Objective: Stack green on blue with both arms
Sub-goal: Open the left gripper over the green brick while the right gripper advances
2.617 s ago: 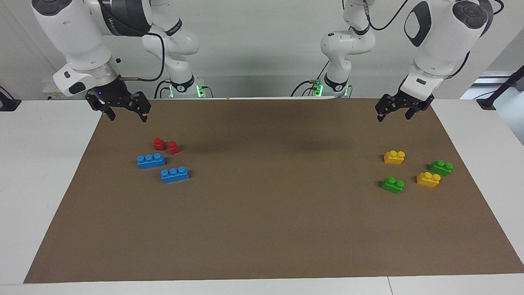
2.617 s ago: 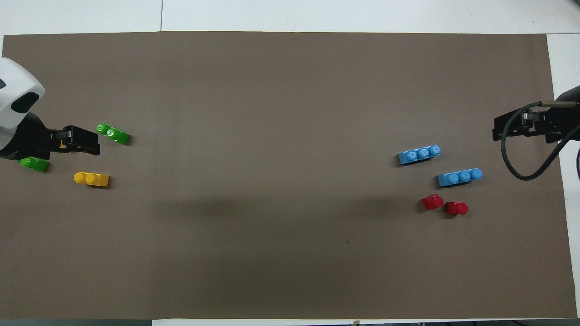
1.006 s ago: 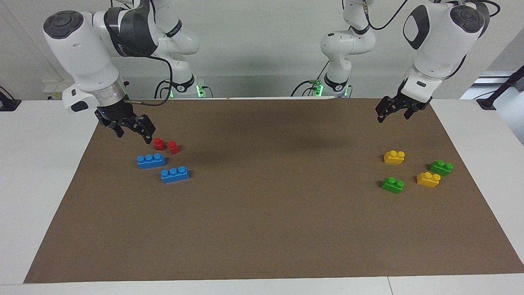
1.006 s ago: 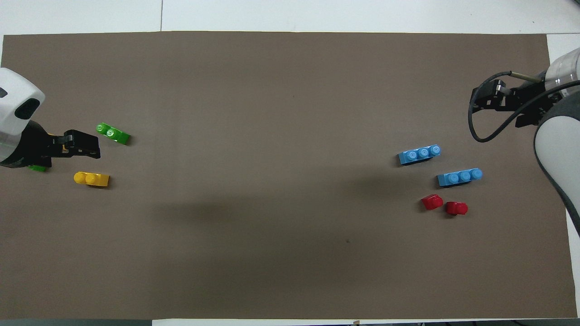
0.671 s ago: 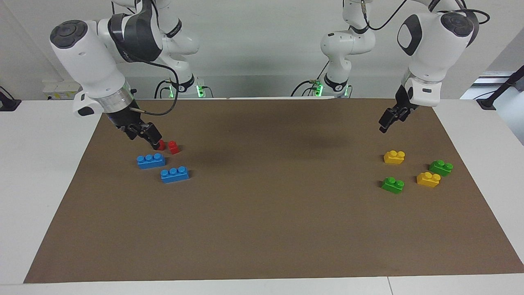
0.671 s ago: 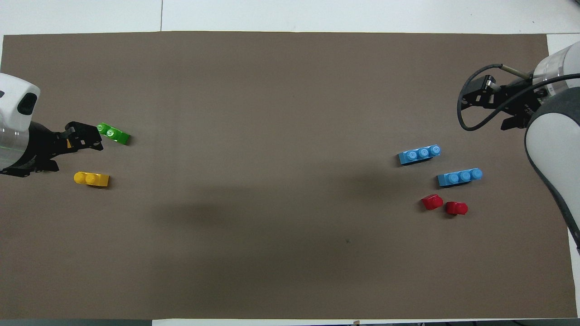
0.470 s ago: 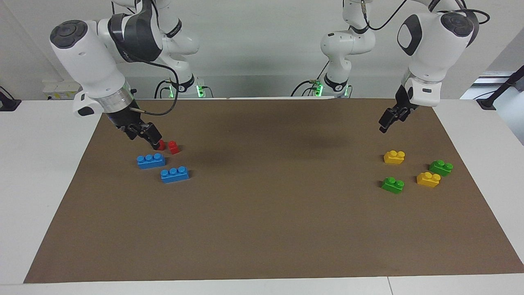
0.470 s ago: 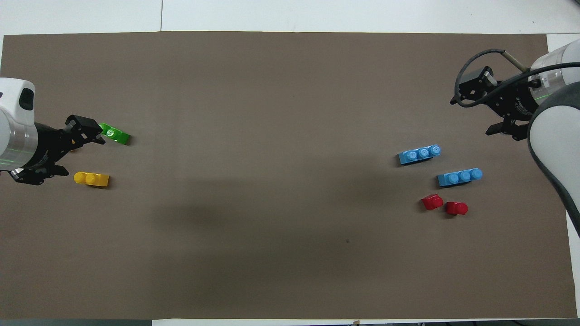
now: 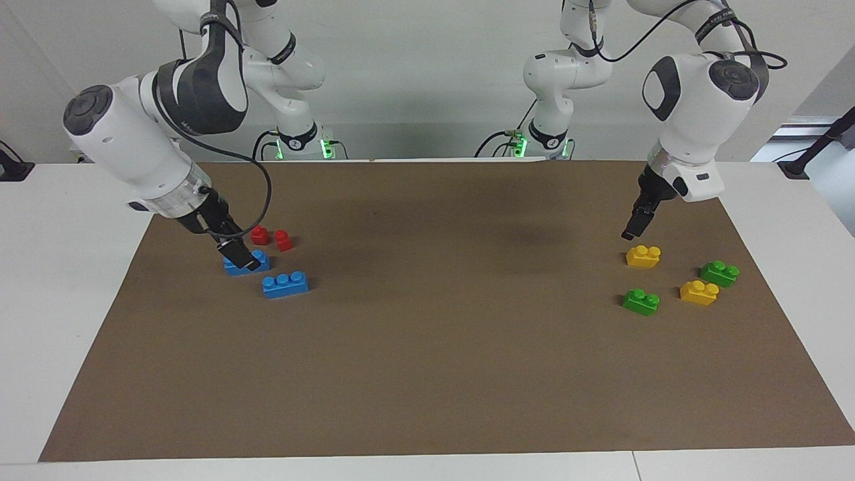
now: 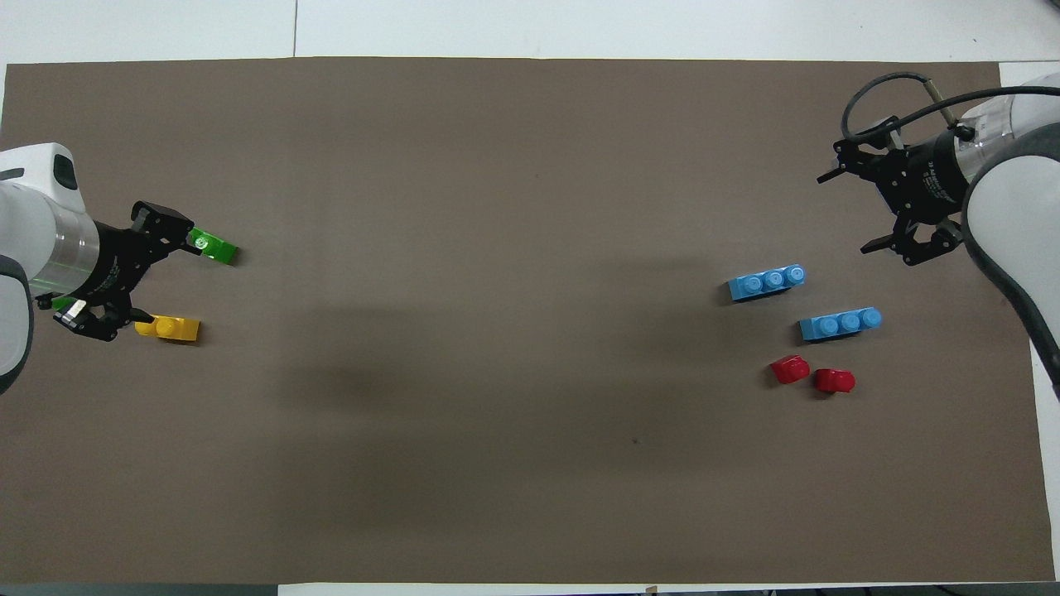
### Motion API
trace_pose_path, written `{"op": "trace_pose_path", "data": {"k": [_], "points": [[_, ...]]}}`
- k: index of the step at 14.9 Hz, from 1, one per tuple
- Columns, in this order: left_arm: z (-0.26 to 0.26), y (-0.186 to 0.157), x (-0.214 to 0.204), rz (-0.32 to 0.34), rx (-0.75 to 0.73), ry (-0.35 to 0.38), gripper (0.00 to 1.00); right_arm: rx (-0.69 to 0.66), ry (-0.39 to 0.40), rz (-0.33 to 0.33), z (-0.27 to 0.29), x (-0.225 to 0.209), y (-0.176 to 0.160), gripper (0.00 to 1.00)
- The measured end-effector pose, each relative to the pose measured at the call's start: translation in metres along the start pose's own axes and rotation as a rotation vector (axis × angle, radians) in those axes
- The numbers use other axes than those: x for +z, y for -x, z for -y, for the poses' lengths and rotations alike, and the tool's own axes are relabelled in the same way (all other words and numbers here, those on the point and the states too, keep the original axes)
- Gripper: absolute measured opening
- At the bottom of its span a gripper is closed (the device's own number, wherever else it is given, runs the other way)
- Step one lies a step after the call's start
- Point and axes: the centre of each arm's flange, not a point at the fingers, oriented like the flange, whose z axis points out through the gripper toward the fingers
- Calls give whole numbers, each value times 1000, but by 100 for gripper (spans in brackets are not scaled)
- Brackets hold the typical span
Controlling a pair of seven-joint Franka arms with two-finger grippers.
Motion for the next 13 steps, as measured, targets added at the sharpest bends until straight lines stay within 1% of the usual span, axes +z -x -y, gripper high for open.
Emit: {"op": "trace_pose_path", "data": {"k": [3, 6, 10, 13], "points": [[3, -22, 24, 25, -50, -6, 100, 67, -14, 34, -8, 17, -13, 100], [2, -39, 45, 37, -78, 1, 100, 114, -27, 66, -11, 35, -16, 99], [-9, -50, 72, 34, -129, 20, 100, 248, -29, 110, -15, 44, -20, 100], [-11, -65, 84, 23, -153, 44, 100, 301, -33, 144, -22, 53, -28, 100]]}}
